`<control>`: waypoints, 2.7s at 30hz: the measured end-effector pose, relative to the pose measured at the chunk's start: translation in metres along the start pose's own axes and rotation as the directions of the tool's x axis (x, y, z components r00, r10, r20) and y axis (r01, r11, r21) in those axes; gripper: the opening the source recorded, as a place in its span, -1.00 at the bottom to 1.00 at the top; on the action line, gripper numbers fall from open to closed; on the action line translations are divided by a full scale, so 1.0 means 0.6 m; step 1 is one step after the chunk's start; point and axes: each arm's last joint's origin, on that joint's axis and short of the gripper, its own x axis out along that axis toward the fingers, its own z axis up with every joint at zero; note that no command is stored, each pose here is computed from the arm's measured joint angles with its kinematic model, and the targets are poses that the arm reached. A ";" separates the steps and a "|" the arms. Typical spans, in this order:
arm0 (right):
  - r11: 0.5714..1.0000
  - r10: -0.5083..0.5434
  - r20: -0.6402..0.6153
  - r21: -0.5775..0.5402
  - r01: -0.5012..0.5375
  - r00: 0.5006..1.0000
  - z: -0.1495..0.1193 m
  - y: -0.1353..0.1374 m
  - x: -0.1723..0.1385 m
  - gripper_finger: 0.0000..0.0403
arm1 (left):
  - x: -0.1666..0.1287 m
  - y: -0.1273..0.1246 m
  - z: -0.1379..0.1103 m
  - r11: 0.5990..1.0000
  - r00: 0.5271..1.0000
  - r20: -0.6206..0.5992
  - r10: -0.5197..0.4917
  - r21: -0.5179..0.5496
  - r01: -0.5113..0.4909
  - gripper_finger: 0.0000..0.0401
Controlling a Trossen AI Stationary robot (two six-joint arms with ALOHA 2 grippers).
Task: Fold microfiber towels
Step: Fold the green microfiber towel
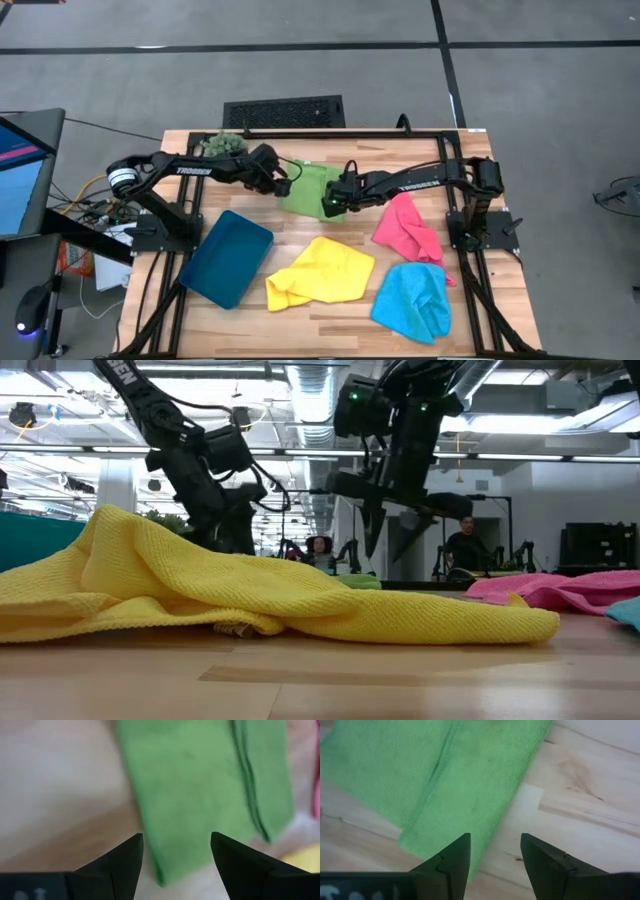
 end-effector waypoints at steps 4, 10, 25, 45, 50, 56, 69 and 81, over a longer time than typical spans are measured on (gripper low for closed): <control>1.000 -0.007 -0.003 -0.019 0.007 1.000 0.000 -0.001 0.000 -0.02 | 0.001 -0.002 0.001 0.999 0.997 0.059 0.048 0.021 -0.049 0.13; 0.999 -0.028 -0.013 -0.034 0.028 1.000 -0.001 -0.005 0.000 -0.05 | 0.013 -0.009 0.003 0.999 0.995 0.097 0.031 0.007 -0.032 0.13; 0.997 -0.042 -0.047 -0.059 0.040 0.998 -0.001 -0.018 -0.028 -0.10 | 0.073 -0.001 -0.007 0.998 0.999 0.020 0.029 -0.054 -0.028 0.01; 0.945 0.296 -0.001 -0.147 -0.292 0.955 0.036 -0.040 0.013 -0.47 | 0.076 -0.021 0.005 0.997 1.000 0.018 -0.005 -0.072 0.006 -0.94; 0.936 0.332 0.007 -0.129 -0.328 0.943 0.019 -0.065 0.049 -0.69 | 0.075 -0.025 0.007 0.995 1.000 0.006 -0.028 -0.100 0.028 -0.94; 0.937 0.337 0.024 -0.108 -0.333 0.941 0.013 -0.089 0.072 -0.90 | 0.074 -0.026 0.008 0.991 0.999 0.006 -0.037 -0.128 0.038 -0.93; 0.936 0.345 0.048 -0.096 -0.340 0.937 0.018 -0.102 0.082 -0.89 | 0.073 -0.030 0.007 0.980 0.996 -0.026 -0.084 -0.186 0.078 -0.93; 0.928 0.371 0.106 -0.081 -0.363 0.923 0.028 -0.100 0.071 -0.90 | 0.061 -0.056 0.030 0.978 0.994 -0.022 -0.107 -0.183 0.101 -0.93</control>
